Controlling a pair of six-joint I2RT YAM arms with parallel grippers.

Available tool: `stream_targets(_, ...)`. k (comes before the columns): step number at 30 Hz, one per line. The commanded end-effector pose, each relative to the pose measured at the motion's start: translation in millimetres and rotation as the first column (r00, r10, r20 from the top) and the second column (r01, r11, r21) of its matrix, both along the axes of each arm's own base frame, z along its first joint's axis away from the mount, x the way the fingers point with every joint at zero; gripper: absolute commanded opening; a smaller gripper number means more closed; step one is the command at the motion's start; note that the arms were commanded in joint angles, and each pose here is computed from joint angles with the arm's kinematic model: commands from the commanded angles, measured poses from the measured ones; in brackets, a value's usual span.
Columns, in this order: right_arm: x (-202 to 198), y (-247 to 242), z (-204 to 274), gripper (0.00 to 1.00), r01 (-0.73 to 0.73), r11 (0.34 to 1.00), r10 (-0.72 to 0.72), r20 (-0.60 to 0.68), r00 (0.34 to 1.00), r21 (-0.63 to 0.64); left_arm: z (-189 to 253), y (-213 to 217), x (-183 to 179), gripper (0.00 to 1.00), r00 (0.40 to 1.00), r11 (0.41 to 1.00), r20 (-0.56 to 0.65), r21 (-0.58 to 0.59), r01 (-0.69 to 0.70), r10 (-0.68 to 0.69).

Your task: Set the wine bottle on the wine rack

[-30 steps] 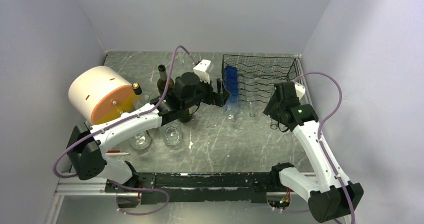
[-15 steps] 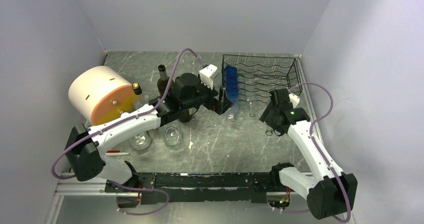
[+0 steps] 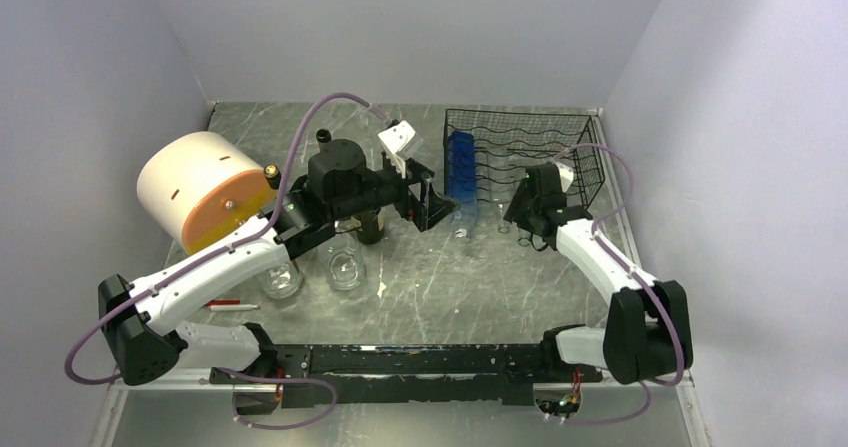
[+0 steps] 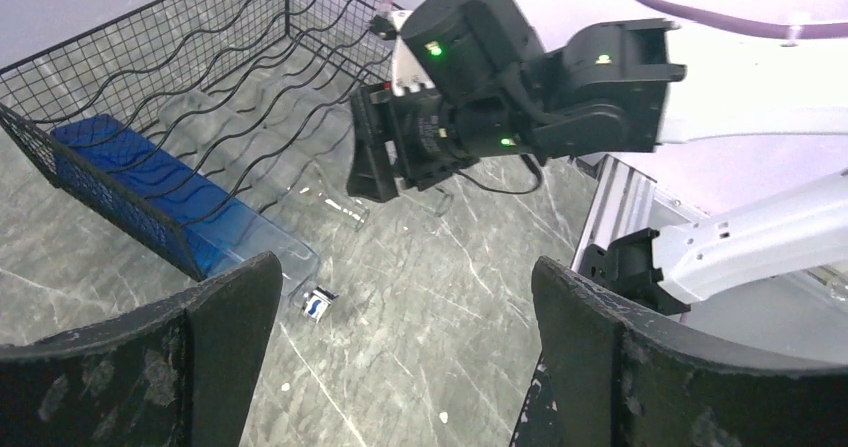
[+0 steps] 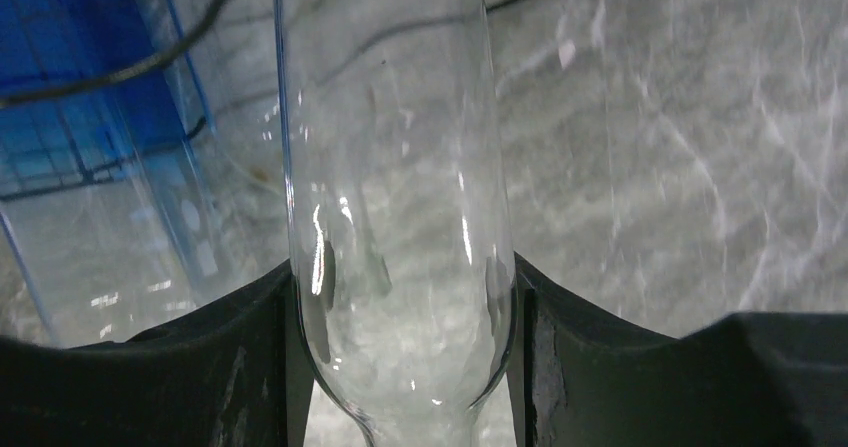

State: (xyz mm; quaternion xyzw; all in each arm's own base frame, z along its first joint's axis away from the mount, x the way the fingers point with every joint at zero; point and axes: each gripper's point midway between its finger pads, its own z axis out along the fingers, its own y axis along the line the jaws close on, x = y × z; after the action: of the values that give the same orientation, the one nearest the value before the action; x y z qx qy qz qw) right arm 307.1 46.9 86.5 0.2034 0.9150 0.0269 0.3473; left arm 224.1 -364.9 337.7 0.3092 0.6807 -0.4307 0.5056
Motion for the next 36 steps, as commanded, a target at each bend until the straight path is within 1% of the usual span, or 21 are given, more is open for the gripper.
stream_targets(1,56.6,-4.9,31.4,0.0,-0.025,0.997,0.042,0.228,0.973,-0.077,22.1,5.8,-11.6,0.99,0.999,0.999,0.029,-0.016,0.039,-0.038)
stream_targets(4,69.2,-10.1,32.1,0.0,-0.039,0.99,0.073,0.262,0.962,-0.132,22.9,9.4,-12.2,0.99,0.999,0.999,0.025,-0.014,0.028,-0.028)
stream_targets(8,89.4,-15.5,30.5,0.0,-0.111,0.977,0.162,0.298,0.941,-0.181,23.0,9.9,-15.7,0.99,0.999,0.999,0.028,-0.017,0.042,-0.042)
stream_targets(10,95.9,-20.3,22.4,0.0,-0.131,0.972,0.181,0.269,0.946,-0.194,22.4,10.4,-15.1,0.99,0.999,0.999,0.027,-0.004,0.042,-0.042)
stream_targets(13,101.7,-23.2,17.8,0.0,-0.167,0.967,0.215,0.266,0.94,-0.194,22.5,11.1,-15.8,0.99,0.999,0.999,0.028,0.013,0.045,-0.046)
stream_targets(21,112.1,-35.3,7.9,0.0,-0.208,0.95,0.263,0.238,0.935,-0.231,21.2,9.0,-18.6,0.99,0.998,0.998,0.011,0.002,0.061,-0.061)
stream_targets(26,118.6,-37.0,4.2,0.0,-0.222,0.948,0.276,0.24,0.931,-0.229,18.6,8.2,-19.1,0.99,0.998,0.998,-0.004,0.011,0.064,-0.064)
stream_targets(29,120.6,-36.5,0.6,0.03,-0.223,0.948,0.278,0.248,0.928,-0.227,19.7,8.8,-19.4,0.99,0.998,0.998,-0.003,0.01,0.064,-0.064)
stream_targets(32,121.6,-38.9,-5.9,0.07,-0.207,0.951,0.263,0.25,0.932,-0.229,19.1,9.2,-19.9,0.99,0.998,0.998,-0.006,0.011,0.064,-0.064)
stream_targets(36,122.0,-48.9,-15.9,0.07,-0.145,0.96,0.203,0.237,0.95,-0.239,19.7,9.1,-21.6,0.99,0.997,0.997,-0.009,0.011,0.071,-0.071)
